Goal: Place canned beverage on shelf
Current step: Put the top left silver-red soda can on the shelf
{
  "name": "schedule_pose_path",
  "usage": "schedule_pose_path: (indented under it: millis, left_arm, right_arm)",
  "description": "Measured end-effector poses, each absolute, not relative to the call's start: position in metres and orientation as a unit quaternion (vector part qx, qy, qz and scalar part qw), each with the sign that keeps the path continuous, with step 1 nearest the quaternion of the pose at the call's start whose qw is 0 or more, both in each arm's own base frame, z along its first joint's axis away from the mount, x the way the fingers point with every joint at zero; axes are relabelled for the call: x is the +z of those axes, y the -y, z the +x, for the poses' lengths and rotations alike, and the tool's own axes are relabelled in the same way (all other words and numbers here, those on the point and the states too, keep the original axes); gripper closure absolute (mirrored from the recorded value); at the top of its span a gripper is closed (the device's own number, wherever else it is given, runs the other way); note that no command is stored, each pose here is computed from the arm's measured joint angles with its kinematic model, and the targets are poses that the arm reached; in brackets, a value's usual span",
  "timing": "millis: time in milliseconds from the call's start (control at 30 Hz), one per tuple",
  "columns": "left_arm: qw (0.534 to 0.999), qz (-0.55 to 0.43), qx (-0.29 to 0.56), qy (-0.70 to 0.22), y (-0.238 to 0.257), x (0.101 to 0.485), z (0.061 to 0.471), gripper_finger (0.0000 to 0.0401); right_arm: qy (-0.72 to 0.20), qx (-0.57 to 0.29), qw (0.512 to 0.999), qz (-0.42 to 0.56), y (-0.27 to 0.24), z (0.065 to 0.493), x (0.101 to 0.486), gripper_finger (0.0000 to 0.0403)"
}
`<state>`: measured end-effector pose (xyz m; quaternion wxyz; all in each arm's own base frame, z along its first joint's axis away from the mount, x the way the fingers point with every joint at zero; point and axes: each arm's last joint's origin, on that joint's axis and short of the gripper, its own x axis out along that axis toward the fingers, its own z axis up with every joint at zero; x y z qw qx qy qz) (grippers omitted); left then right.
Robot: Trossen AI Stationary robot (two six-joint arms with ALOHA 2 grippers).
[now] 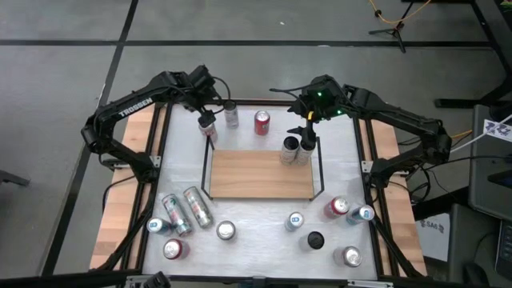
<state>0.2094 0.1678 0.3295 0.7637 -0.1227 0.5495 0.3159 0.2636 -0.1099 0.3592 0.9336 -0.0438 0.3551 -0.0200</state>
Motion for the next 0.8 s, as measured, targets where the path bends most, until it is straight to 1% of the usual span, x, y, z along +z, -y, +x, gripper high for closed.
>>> schedule_pose_path:
  millis: [100, 433, 800]
  left_arm:
    - [0.758, -0.149, 0.32, -0.548, -0.17, 0.324, 0.207, 0.0054]
    - [0.745, -0.184, 0.309, -0.563, -0.17, 0.305, 0.203, 0.0054]
    - [0.723, -0.194, 0.301, -0.591, -0.167, 0.278, 0.199, 0.0054]
  right_arm:
    - [-0.355, -0.02, 0.934, -0.044, 0.11, 0.264, 0.359, 0.0042]
    - [-0.355, -0.02, 0.934, -0.044, 0.11, 0.264, 0.359, 0.0042]
    - [-0.355, -0.02, 0.934, -0.044, 0.11, 0.264, 0.359, 0.0042]
